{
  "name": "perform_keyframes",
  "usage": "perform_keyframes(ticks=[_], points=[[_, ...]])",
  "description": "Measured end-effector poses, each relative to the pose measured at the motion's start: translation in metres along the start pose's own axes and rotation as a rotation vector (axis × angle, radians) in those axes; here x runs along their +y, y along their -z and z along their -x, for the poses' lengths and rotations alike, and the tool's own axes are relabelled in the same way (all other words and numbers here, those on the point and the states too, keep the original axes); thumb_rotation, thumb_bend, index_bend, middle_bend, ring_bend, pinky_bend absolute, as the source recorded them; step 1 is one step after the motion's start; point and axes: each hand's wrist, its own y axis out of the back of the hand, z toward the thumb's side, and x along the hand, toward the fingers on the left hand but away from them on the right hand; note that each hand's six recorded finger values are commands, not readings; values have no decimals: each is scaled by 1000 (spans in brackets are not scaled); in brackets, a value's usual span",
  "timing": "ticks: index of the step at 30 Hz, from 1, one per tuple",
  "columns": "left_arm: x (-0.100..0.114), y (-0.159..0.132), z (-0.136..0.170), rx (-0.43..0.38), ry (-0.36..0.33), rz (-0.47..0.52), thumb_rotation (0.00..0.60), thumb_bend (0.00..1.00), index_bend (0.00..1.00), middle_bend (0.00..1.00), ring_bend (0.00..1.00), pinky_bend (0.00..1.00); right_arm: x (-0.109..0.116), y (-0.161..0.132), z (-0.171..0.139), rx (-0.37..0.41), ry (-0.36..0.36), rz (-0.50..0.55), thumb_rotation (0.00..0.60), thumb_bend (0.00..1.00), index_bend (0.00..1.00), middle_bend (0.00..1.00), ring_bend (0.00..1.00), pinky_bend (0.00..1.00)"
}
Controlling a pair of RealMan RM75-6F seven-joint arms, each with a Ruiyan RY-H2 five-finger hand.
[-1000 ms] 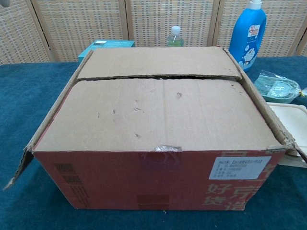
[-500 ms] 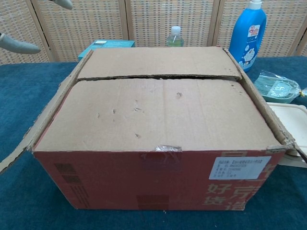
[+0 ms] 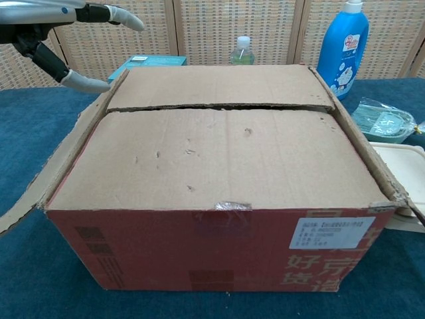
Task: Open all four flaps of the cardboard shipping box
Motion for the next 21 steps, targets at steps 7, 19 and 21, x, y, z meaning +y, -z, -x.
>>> perform_keyframes(ticks=[7, 19, 21], points=[[-12, -11, -17, -9, 16, 9, 373, 258, 0, 0, 0, 0, 1, 5, -1, -12, 4, -1, 600, 827, 49, 98, 0, 30], [-26, -25, -34, -12, 22, 7, 373, 256, 0, 0, 0, 0, 3, 9, -3, -24, 8, -1, 600, 827, 49, 98, 0, 30], [-28, -25, -36, -10, 21, -1, 373, 256, 0, 0, 0, 0, 3, 10, -3, -25, 8, -1, 600, 827, 49, 98, 0, 30]])
